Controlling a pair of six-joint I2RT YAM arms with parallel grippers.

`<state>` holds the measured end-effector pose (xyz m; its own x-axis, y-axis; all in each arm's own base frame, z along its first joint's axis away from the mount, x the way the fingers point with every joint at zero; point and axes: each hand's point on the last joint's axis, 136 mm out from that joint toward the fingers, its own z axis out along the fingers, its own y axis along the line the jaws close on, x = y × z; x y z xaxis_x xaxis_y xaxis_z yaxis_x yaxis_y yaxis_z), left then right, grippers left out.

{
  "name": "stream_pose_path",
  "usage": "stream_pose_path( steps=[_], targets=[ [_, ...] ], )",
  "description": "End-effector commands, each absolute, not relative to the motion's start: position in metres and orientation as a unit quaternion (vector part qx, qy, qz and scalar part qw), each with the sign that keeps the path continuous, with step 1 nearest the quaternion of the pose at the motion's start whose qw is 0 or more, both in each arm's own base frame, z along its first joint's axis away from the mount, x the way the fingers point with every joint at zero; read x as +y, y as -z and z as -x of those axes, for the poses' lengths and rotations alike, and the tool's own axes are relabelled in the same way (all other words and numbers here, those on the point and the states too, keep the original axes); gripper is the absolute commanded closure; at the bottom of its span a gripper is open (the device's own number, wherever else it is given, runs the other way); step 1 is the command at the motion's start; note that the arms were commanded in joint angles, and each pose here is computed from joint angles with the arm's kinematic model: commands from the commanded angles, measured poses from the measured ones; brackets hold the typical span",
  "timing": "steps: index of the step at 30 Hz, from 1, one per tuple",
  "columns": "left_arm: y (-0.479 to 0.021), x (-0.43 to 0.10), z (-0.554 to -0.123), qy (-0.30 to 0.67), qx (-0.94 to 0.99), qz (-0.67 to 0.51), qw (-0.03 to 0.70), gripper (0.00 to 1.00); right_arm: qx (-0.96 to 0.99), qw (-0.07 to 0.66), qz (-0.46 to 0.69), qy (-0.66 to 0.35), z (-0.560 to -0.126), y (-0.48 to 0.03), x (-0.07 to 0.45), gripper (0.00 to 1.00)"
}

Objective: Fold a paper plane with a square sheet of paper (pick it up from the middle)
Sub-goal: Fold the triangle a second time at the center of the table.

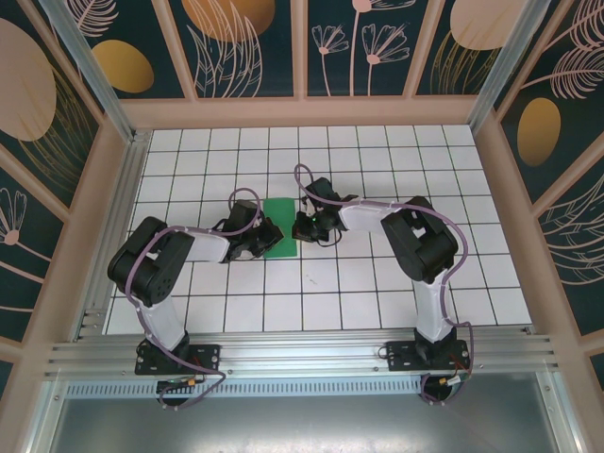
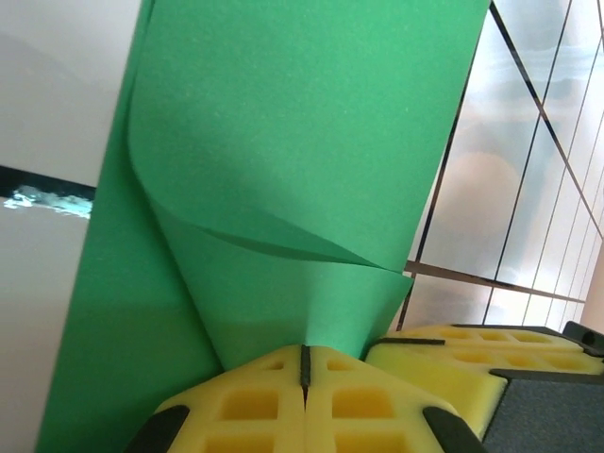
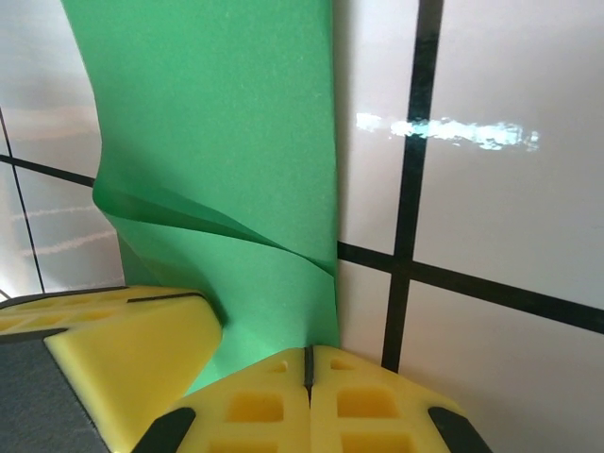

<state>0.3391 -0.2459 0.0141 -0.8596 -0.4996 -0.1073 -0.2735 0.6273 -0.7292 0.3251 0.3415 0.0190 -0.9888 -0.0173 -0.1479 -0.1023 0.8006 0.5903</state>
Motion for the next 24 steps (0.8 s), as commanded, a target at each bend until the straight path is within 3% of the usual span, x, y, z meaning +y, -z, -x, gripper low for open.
stream_pose_path(
  steps=[1,5,9,24],
  targets=[
    [0.012,-0.229,-0.331,0.330,0.899,0.251,0.139,0.96,0.936,0.073,0.049,-0.340,-0.328,-0.033,0.348,0.96],
    [0.016,-0.225,-0.327,0.321,0.901,0.256,0.136,0.96,0.915,0.120,0.067,-0.380,-0.336,-0.079,0.355,0.92],
    [0.017,-0.224,-0.326,0.319,0.901,0.260,0.135,0.96,0.914,0.138,0.069,-0.376,-0.330,-0.088,0.348,0.90],
    [0.017,-0.224,-0.326,0.325,0.896,0.270,0.136,0.97,0.942,0.045,0.077,-0.323,-0.285,-0.019,0.346,0.94]
  ],
)
